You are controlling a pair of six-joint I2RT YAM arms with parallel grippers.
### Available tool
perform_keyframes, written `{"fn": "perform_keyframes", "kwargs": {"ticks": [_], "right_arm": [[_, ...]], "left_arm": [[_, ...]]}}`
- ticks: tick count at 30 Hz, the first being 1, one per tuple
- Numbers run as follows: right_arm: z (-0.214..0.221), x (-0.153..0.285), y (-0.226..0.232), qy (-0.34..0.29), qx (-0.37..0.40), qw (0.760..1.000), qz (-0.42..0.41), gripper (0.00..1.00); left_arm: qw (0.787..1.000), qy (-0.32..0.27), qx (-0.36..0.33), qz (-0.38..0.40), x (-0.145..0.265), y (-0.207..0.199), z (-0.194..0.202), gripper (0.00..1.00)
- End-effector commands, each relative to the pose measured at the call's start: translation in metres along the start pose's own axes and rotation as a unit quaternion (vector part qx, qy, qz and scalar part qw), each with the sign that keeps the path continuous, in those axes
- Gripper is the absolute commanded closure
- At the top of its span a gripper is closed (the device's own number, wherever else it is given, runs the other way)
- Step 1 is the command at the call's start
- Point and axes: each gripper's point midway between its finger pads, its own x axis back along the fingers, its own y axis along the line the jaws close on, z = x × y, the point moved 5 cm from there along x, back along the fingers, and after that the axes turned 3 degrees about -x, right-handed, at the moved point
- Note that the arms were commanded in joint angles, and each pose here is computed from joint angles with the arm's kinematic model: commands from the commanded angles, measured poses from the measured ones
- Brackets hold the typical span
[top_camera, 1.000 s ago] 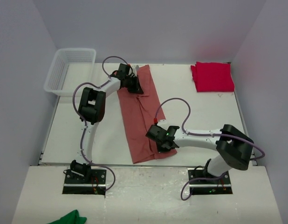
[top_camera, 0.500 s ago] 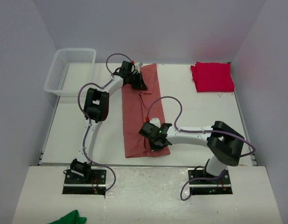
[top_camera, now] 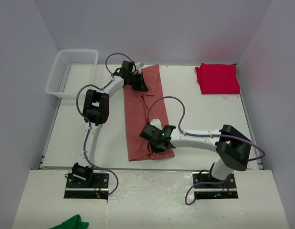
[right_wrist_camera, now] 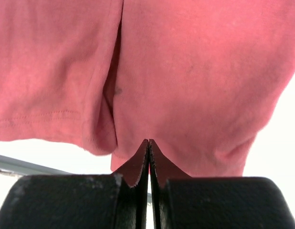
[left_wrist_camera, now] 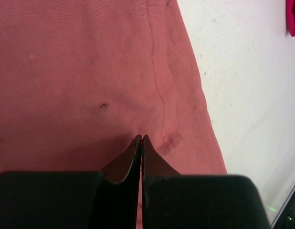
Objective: Fold and stack the t-shirts
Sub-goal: Rotate the tshirt 90 degrees
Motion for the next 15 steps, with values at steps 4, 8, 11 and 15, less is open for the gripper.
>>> {"fn": "perform_keyframes", "kwargs": {"ticks": [4, 8, 11, 15], "right_arm": [[-0.014, 0.028, -0.012, -0.051, -0.016, 0.998, 0.029, 1.00], [-0.002, 0.029, -0.032, -0.050, -0.049, 0.996, 0.061, 0.96], [0.008, 0.027, -0.050, -0.065, -0.080, 0.992, 0.078, 0.66], [0.011, 0.031, -0.068, -0.087, -0.114, 0.987, 0.079, 0.27]], "left_arm": [[0.994, -0.085, -0.067, 0.017, 0.083, -0.061, -0.055, 1.00], [0.990, -0.114, -0.077, 0.015, 0.119, -0.090, -0.064, 0.96], [0.988, -0.142, -0.049, -0.035, 0.147, -0.098, -0.057, 0.86], [0.976, -0.180, 0.005, -0.122, 0.184, -0.094, -0.023, 0.58]]}}
